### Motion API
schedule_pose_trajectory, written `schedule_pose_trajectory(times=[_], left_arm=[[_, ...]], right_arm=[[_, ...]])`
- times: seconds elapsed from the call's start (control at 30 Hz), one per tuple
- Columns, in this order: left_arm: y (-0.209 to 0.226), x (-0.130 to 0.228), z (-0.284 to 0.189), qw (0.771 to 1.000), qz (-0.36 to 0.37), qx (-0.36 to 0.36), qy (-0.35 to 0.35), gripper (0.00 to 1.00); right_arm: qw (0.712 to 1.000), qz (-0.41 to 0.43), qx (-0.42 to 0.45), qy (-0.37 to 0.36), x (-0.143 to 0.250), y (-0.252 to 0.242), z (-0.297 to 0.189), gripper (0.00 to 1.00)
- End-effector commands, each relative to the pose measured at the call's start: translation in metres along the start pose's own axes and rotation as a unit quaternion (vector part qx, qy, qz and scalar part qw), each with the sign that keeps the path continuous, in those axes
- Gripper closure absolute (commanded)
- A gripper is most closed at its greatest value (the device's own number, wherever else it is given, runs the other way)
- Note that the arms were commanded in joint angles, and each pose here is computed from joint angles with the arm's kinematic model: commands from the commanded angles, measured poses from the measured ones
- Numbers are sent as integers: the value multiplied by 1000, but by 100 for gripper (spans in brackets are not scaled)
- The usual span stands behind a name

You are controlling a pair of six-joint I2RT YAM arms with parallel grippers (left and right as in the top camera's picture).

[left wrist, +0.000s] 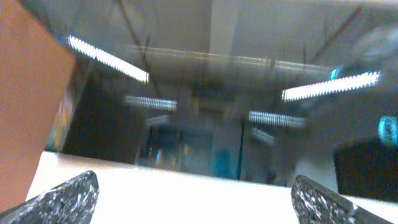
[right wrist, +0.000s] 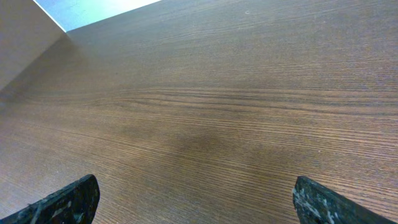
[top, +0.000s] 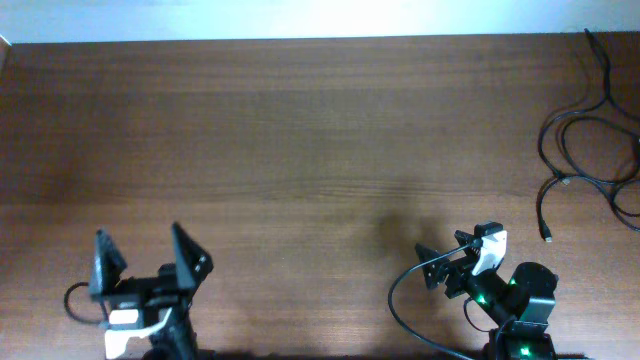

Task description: Untangle cables

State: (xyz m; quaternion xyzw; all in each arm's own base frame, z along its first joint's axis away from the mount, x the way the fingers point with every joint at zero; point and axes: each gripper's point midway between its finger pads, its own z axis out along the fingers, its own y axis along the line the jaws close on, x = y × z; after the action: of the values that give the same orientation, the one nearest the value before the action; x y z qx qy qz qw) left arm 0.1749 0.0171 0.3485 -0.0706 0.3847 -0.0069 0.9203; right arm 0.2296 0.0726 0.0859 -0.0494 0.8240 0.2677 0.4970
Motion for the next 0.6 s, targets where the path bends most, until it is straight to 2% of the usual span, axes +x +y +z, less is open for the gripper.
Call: schedule_pose_trajectory(times=[0.0,0.13,0.17,0.33,0.4,0.57], left_arm=[[-3,44,-5,996,14,12,87,1],[-4,101,-22,977,36,27,206,1],[-1,124,-34,965,45,24,257,1],[14,185,-83,909,73,12,409,1],[19,184,-82,907,102,13,408,1],[21,185,-83,906,101,14,410,1]], right_arm=[[1000,1,1,2,2,-1,0,1],[1000,1,1,2,2,-1,0,1],[1000,1,1,2,2,-1,0,1],[1000,1,2,2,2,-1,0,1],[1000,1,1,2,2,-1,0,1],[1000,1,1,2,2,-1,0,1]])
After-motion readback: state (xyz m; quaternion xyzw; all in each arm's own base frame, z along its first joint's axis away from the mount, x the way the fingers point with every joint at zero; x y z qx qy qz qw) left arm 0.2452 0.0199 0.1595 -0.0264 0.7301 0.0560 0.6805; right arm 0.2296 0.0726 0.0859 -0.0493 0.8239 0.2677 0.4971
